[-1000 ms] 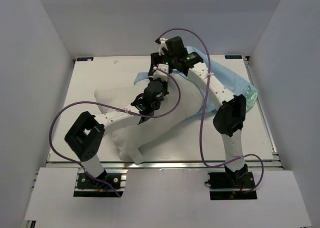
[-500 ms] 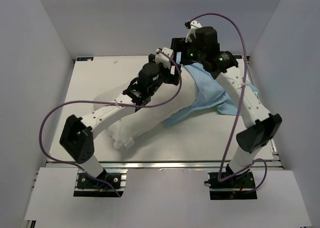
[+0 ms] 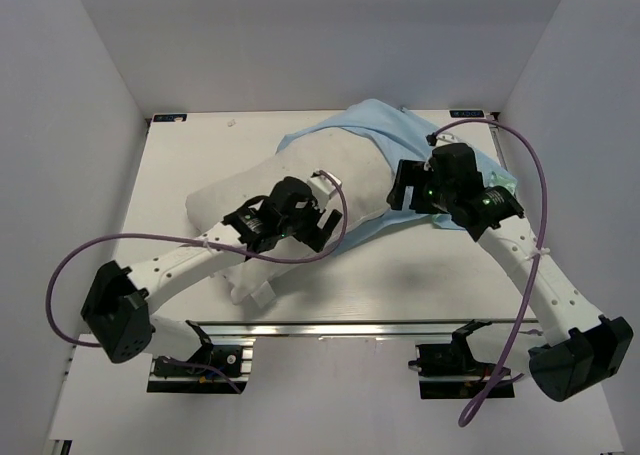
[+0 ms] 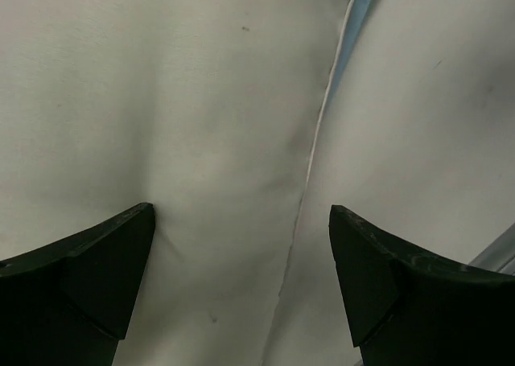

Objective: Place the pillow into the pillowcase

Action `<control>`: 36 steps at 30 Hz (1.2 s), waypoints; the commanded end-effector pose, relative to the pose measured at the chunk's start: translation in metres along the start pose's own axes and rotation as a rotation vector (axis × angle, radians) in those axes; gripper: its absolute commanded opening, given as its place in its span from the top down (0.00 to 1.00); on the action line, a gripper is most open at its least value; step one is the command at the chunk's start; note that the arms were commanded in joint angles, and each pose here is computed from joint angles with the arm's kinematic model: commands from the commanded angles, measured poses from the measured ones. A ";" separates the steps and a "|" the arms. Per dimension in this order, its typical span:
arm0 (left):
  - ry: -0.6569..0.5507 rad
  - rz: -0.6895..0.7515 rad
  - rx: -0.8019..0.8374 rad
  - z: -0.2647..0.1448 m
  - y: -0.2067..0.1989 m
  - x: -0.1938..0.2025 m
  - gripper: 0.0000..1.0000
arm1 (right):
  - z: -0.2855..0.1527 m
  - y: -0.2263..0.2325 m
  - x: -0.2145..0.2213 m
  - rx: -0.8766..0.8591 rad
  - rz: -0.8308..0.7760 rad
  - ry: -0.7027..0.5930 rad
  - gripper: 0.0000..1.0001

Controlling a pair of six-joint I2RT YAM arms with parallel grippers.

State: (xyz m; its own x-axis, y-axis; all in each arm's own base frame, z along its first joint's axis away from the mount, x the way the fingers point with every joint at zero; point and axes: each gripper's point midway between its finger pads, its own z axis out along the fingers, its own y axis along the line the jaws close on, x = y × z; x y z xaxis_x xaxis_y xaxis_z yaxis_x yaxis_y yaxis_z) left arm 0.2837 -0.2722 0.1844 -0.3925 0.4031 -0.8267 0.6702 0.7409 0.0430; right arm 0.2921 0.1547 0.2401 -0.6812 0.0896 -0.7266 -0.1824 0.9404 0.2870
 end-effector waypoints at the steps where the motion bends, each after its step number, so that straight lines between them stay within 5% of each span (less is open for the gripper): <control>1: 0.095 -0.009 -0.043 0.007 0.003 0.025 0.02 | 0.000 -0.017 0.009 0.067 0.047 -0.008 0.11; 7: 0.244 -0.002 -0.149 0.046 0.016 0.064 0.07 | 0.031 -0.035 0.033 0.110 0.033 0.052 0.11; 9: 0.250 -0.008 -0.174 0.054 0.020 0.063 0.30 | 0.043 -0.037 0.038 0.113 0.026 0.080 0.11; 10: 0.243 -0.020 -0.187 0.055 0.020 0.058 0.57 | 0.054 -0.039 0.042 0.127 0.017 0.109 0.11; 12: 0.183 -0.047 -0.204 0.055 0.023 0.041 0.91 | 0.065 -0.042 0.042 0.145 0.011 0.124 0.13; 13: 0.156 -0.066 -0.213 0.053 0.024 0.034 1.00 | 0.075 -0.043 0.044 0.153 0.009 0.145 0.15; 26: -0.217 -0.124 -0.100 -0.012 0.012 -0.074 1.00 | 0.139 -0.045 0.014 0.222 0.037 0.114 0.36; 30: -0.253 -0.111 -0.102 -0.019 0.014 -0.084 1.00 | 0.147 -0.040 -0.004 0.213 0.042 0.076 0.62; 31: -0.253 -0.108 -0.105 -0.019 0.015 -0.084 1.00 | 0.146 -0.037 -0.010 0.212 0.041 0.073 0.81; 33: -0.265 -0.104 -0.123 -0.019 0.018 -0.088 1.00 | 0.143 -0.033 -0.013 0.192 0.027 0.083 0.98; 36: -0.292 -0.098 -0.123 -0.017 0.018 -0.098 1.00 | 0.127 -0.007 -0.015 0.047 -0.019 0.113 1.00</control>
State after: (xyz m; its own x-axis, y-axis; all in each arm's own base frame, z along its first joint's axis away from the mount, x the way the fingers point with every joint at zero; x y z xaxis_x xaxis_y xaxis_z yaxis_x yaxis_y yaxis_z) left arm 0.3139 -0.2748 0.2089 -0.3827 0.2912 -0.8768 0.5387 0.8413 0.0443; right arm 0.3923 0.1710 0.1330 -0.7873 0.0621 -0.6135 -0.0562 0.9836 0.1717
